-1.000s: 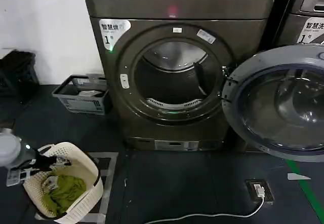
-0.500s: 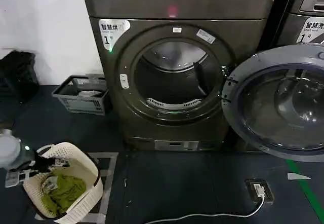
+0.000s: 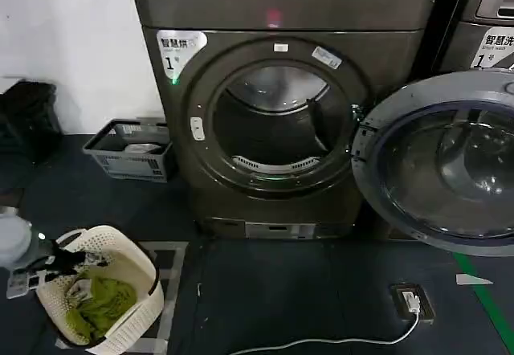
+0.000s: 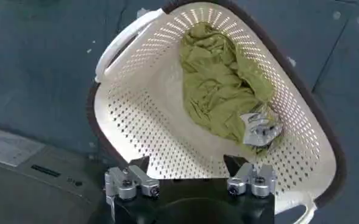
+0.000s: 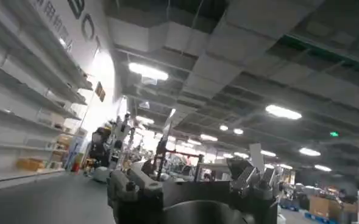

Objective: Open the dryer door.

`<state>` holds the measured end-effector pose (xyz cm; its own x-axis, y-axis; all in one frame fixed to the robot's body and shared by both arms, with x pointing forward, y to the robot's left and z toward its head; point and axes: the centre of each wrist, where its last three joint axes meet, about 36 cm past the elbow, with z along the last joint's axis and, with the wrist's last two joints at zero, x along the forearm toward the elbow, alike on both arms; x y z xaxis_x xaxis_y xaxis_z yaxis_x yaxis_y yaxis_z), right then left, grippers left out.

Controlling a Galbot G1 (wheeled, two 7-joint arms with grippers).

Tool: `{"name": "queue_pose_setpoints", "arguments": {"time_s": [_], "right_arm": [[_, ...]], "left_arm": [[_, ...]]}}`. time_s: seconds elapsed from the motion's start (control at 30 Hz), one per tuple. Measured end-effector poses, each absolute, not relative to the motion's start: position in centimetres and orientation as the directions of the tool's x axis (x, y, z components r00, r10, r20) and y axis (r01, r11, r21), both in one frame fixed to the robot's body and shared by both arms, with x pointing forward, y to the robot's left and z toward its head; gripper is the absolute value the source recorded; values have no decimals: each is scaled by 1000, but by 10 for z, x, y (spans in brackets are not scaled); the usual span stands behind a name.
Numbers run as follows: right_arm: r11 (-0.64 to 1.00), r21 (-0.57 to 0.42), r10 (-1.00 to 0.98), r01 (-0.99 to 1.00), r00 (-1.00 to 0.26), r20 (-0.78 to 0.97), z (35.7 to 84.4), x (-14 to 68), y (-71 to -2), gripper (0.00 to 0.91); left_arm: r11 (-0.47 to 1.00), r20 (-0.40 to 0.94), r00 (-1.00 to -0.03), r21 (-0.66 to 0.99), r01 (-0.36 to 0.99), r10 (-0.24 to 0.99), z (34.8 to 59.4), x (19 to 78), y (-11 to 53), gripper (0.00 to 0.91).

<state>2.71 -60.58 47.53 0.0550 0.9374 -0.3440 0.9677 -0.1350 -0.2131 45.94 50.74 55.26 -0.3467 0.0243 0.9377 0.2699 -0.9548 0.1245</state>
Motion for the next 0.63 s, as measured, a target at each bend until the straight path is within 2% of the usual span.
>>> {"name": "queue_pose_setpoints", "arguments": {"time_s": [0.63], "right_arm": [[-171,-200,936,965,96,-338,474,19,-610,907]], "left_arm": [[-956,934,-356,136,261,36,557,460,507,907]]}}
